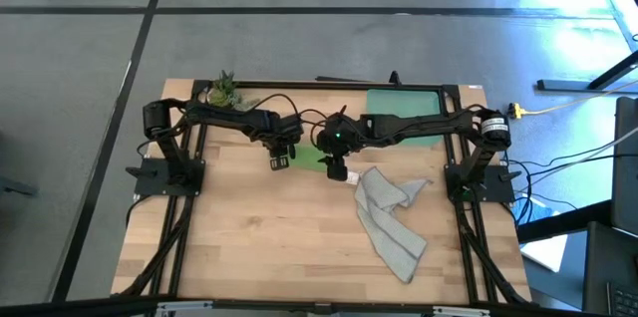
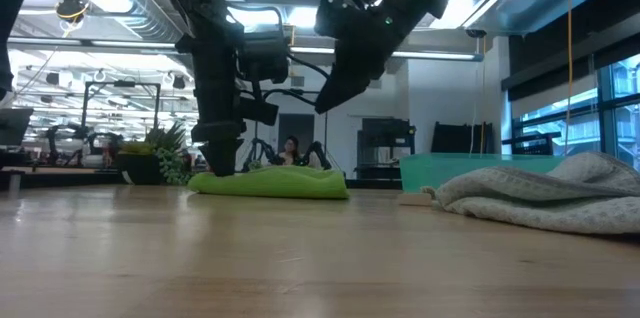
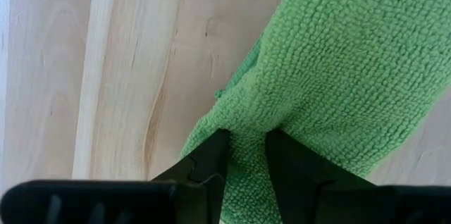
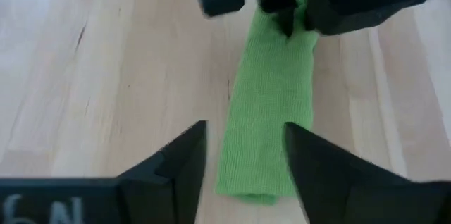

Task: Roll microfiber towels into tight, uniform cylinder then place into a basket
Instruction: Put the green microfiber towel into the green bin

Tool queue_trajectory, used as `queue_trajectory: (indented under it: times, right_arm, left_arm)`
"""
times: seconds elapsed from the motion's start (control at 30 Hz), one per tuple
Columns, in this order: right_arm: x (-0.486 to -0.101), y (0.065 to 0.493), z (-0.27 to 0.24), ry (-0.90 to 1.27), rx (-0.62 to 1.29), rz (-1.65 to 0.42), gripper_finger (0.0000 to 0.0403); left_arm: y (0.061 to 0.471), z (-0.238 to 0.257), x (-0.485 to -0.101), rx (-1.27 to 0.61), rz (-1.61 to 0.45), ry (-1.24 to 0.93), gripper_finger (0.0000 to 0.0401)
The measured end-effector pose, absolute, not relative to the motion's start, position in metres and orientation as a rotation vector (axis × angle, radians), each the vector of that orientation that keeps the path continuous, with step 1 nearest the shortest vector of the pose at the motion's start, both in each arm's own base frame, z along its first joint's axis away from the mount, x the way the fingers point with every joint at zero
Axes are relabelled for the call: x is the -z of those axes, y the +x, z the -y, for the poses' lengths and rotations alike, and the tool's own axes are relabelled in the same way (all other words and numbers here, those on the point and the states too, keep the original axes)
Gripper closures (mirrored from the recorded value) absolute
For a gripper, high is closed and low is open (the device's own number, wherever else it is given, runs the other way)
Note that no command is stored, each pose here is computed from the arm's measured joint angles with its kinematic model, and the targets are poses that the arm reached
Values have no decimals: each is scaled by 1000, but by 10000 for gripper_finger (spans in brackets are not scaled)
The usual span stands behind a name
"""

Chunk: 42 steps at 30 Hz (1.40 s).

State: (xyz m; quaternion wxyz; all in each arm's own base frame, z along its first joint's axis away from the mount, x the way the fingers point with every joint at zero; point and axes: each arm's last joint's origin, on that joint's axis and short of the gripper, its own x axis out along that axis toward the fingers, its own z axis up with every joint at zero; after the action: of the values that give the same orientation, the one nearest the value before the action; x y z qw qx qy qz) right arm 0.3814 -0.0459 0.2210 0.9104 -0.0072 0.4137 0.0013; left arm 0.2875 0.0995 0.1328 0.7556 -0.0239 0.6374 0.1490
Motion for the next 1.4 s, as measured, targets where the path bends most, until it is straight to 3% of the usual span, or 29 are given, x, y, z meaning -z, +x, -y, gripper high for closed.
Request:
queue_trajectory:
  times: [0.17, 0.43, 0.93, 1.1, 1.4]
  right_arm:
    - [-222, 382, 46, 30, 16, -845, 215]
    - [-217, 385, 41, -71, -31, -849, 207]
    - [-187, 396, 45, -93, 55, -909, 33]
    - [-169, 403, 46, -104, 48, -922, 7]
    - [-161, 409, 47, -144, 40, -901, 3]
  left_arm:
    - [288, -100, -133, -325, -1390, -52, 303]
    - [288, -100, -133, -325, -1389, -52, 303]
    - [288, -100, -133, -326, -1389, -52, 303]
    - [288, -100, -133, -326, -1389, -53, 303]
    - [288, -100, -133, -326, -1388, -53, 303]
